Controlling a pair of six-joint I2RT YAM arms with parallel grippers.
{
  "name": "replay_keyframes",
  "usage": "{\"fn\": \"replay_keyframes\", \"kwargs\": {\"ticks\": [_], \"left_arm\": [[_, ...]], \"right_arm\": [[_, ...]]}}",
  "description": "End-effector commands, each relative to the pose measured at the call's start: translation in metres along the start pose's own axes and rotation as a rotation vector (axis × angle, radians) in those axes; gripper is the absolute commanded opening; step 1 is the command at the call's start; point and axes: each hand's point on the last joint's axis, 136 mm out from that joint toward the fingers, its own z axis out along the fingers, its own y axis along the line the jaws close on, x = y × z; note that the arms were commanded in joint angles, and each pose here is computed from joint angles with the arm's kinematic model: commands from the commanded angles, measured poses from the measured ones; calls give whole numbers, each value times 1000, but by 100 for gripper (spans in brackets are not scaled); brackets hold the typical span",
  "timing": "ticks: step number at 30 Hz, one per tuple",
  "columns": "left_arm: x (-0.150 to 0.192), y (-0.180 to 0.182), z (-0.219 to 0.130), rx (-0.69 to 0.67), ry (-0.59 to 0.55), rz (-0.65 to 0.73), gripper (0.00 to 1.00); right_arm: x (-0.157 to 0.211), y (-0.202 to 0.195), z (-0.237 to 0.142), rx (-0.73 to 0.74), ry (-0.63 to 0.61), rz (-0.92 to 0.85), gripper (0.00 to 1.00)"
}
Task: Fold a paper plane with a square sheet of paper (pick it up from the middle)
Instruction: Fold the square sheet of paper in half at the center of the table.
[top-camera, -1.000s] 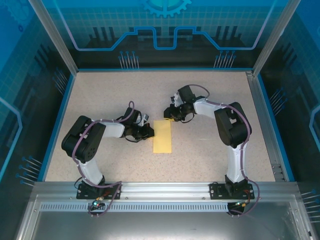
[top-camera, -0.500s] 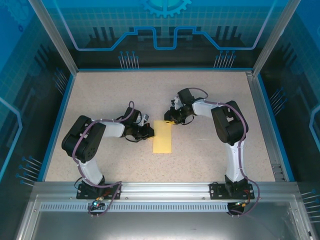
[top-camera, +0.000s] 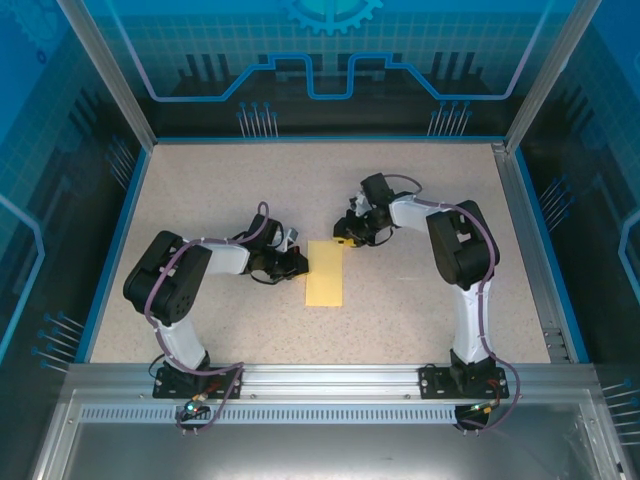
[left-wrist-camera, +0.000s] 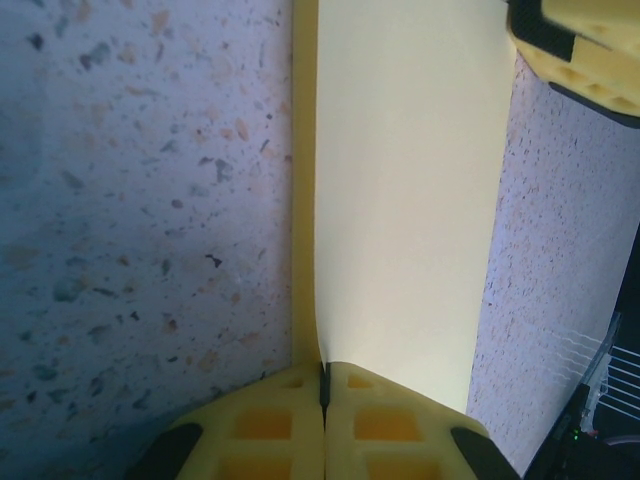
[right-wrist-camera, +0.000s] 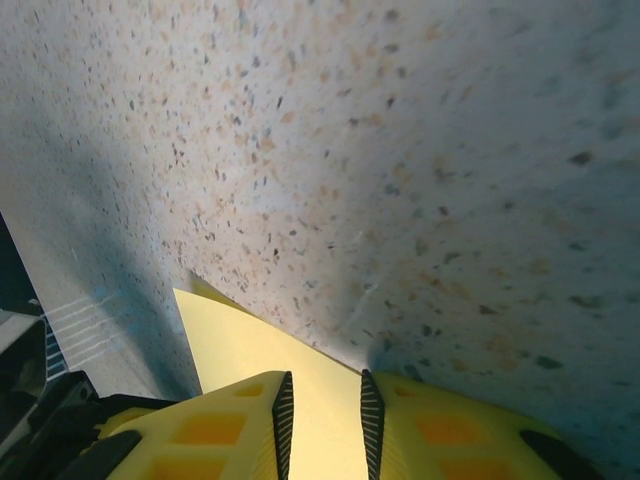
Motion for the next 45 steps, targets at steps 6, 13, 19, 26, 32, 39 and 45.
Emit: {"fn": "replay_keyframes", "kwargs": {"ticks": [6, 13, 19, 26, 32, 39, 45], "left_arm": [[25, 39, 9, -129, 78, -62, 6], [26, 41, 10, -130, 79, -64, 6], [26, 41, 9, -130, 79, -63, 6], [28, 41, 9, -129, 82, -66, 5], [27, 41, 10, -128, 80, -64, 6], [26, 40, 9, -124, 80, -63, 5], [27, 40, 9, -124, 78, -62, 6]], "right_arm": [[1, -10, 5, 33, 26, 47, 28], [5, -30, 11, 162, 46, 96, 28], [-2, -22, 4, 148, 14, 145, 28], [-12, 22, -18, 12, -31, 97, 30], [-10, 31, -15, -20, -16, 81, 31], [-1, 6, 5, 35, 15, 129, 31], [6, -10, 13, 63, 22, 142, 30]]}}
